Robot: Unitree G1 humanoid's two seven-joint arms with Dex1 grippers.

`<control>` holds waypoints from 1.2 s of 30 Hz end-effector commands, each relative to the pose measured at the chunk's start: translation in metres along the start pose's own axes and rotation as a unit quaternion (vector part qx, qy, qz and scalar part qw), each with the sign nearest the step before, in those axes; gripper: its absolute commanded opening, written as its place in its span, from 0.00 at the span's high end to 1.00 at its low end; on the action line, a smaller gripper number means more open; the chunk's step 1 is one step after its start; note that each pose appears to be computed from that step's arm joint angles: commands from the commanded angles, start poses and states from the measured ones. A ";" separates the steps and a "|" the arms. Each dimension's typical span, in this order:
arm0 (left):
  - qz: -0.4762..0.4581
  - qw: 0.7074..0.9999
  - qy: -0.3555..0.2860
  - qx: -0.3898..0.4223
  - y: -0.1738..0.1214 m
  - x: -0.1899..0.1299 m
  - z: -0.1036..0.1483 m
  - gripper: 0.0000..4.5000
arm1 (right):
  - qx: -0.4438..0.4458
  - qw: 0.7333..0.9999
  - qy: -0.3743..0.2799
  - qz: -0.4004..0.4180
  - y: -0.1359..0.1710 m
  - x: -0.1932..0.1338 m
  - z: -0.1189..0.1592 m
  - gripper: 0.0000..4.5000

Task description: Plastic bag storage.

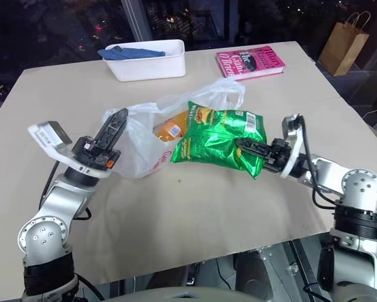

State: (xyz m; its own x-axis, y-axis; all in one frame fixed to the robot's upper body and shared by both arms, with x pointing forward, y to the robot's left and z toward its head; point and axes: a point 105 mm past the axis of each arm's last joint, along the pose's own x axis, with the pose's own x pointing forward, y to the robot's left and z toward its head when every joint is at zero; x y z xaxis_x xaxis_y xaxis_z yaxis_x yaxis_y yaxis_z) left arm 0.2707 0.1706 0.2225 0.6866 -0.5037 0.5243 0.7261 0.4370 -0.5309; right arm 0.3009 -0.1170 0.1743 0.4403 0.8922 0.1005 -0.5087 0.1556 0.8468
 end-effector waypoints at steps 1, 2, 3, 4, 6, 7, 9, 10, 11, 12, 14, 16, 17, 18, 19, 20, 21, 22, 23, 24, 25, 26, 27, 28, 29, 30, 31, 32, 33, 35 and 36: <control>-0.029 1.000 -0.002 0.003 -0.014 -0.002 0.003 1.00 | 0.018 0.999 -0.048 0.010 0.003 0.016 0.024 0.99; -0.030 1.000 0.001 0.004 -0.015 -0.002 0.003 1.00 | 0.026 0.998 -0.055 0.012 0.003 0.021 0.028 0.99; -0.031 1.000 0.003 0.004 -0.016 -0.003 0.002 1.00 | 0.031 0.998 -0.058 0.015 0.004 0.024 0.030 0.99; -0.031 0.999 0.005 0.004 -0.016 -0.003 0.002 1.00 | 0.034 0.997 -0.061 0.021 0.006 0.027 0.033 0.99; -0.032 0.999 0.014 0.003 -0.018 -0.005 -0.002 1.00 | 0.045 0.996 -0.071 0.038 0.012 0.037 0.041 0.99; -0.033 0.999 0.019 0.003 -0.018 -0.007 -0.003 1.00 | 0.050 0.995 -0.073 0.044 0.015 0.041 0.043 0.99; -0.040 0.998 0.042 0.003 -0.021 -0.009 -0.012 1.00 | 0.061 0.994 -0.068 0.054 0.018 0.054 0.044 0.99; -0.044 0.998 0.052 0.002 -0.022 -0.011 -0.016 1.00 | 0.063 0.995 -0.062 0.054 0.019 0.061 0.042 0.99; -0.046 0.997 0.058 0.001 -0.023 -0.011 -0.019 1.00 | 0.065 0.995 -0.058 0.054 0.020 0.066 0.041 0.99; -0.050 0.997 0.063 0.000 -0.024 -0.011 -0.022 1.00 | 0.072 0.994 -0.056 0.054 0.021 0.075 0.040 0.99; -0.056 0.996 0.070 0.000 -0.026 -0.011 -0.026 1.00 | 0.074 0.995 -0.042 0.044 0.021 0.094 0.033 0.99; -0.061 0.996 0.071 0.000 -0.026 -0.009 -0.028 1.00 | 0.068 0.997 -0.024 0.016 0.017 0.116 0.022 0.99; -0.062 0.996 0.070 0.000 -0.027 -0.009 -0.028 1.00 | 0.059 0.998 -0.015 0.000 0.014 0.125 0.017 0.99; -0.063 0.996 0.070 0.000 -0.027 -0.008 -0.029 1.00 | 0.053 0.998 -0.009 -0.018 0.011 0.133 0.012 0.99; -0.063 0.996 0.069 0.000 -0.026 -0.008 -0.030 1.00 | 0.038 0.998 -0.003 -0.041 0.006 0.143 0.007 0.99; -0.062 0.996 0.069 0.000 -0.026 -0.008 -0.030 1.00 | 0.027 0.998 0.000 -0.055 0.002 0.149 0.005 0.99; -0.062 0.996 0.068 0.000 -0.026 -0.008 -0.031 1.00 | 0.002 0.997 0.017 -0.069 0.001 0.159 -0.003 0.99; -0.063 0.996 0.067 0.001 -0.026 -0.008 -0.031 1.00 | -0.017 0.997 0.028 -0.076 0.000 0.166 -0.008 0.99; -0.063 0.996 0.065 0.001 -0.025 -0.007 -0.031 1.00 | -0.041 0.995 0.046 -0.073 0.005 0.175 -0.016 0.99; -0.063 0.996 0.063 0.001 -0.025 -0.007 -0.031 1.00 | -0.058 0.994 0.057 -0.069 0.008 0.182 -0.021 0.99; -0.063 0.996 0.063 0.002 -0.024 -0.007 -0.031 1.00 | -0.079 0.993 0.072 -0.058 0.015 0.189 -0.026 0.99; -0.063 0.996 0.062 0.002 -0.024 -0.007 -0.031 1.00 | -0.099 0.990 0.084 -0.052 0.022 0.194 -0.031 0.99; -0.062 0.996 0.061 0.003 -0.023 -0.007 -0.031 1.00 | -0.119 0.987 0.094 -0.048 0.026 0.198 -0.034 0.93; -0.062 0.996 0.061 0.004 -0.023 -0.007 -0.031 1.00 | -0.136 0.984 0.100 -0.048 0.028 0.200 -0.036 0.87; -0.061 0.996 0.061 0.005 -0.023 -0.007 -0.031 1.00 | -0.156 0.981 0.105 -0.057 0.025 0.200 -0.036 0.82; -0.060 0.996 0.059 0.006 -0.022 -0.008 -0.031 1.00 | -0.178 0.976 0.109 -0.066 0.022 0.199 -0.036 0.73; -0.059 0.997 0.059 0.007 -0.022 -0.008 -0.031 1.00 | -0.192 0.972 0.111 -0.071 0.019 0.199 -0.036 0.62; -0.058 0.997 0.056 0.007 -0.022 -0.008 -0.031 1.00 | -0.214 0.967 0.118 -0.073 0.017 0.195 -0.037 0.51; -0.057 0.997 0.053 0.007 -0.022 -0.008 -0.030 1.00 | -0.228 0.963 0.123 -0.072 0.015 0.193 -0.038 0.40; -0.055 0.997 0.052 0.007 -0.021 -0.009 -0.030 1.00 | -0.258 0.955 0.130 -0.062 0.015 0.182 -0.034 0.18; -0.053 0.997 0.050 0.008 -0.020 -0.009 -0.029 1.00 | -0.276 0.951 0.128 -0.057 0.014 0.174 -0.027 0.06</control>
State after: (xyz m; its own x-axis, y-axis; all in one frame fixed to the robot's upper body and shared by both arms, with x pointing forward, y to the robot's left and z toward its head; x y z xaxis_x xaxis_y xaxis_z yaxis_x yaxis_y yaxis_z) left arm 0.2518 0.1425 0.2025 0.6123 -0.6259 0.4831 0.7804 0.3805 -0.4961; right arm 0.3521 0.0593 0.1716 0.3691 0.9019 -0.2244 -0.7510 0.4317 0.4996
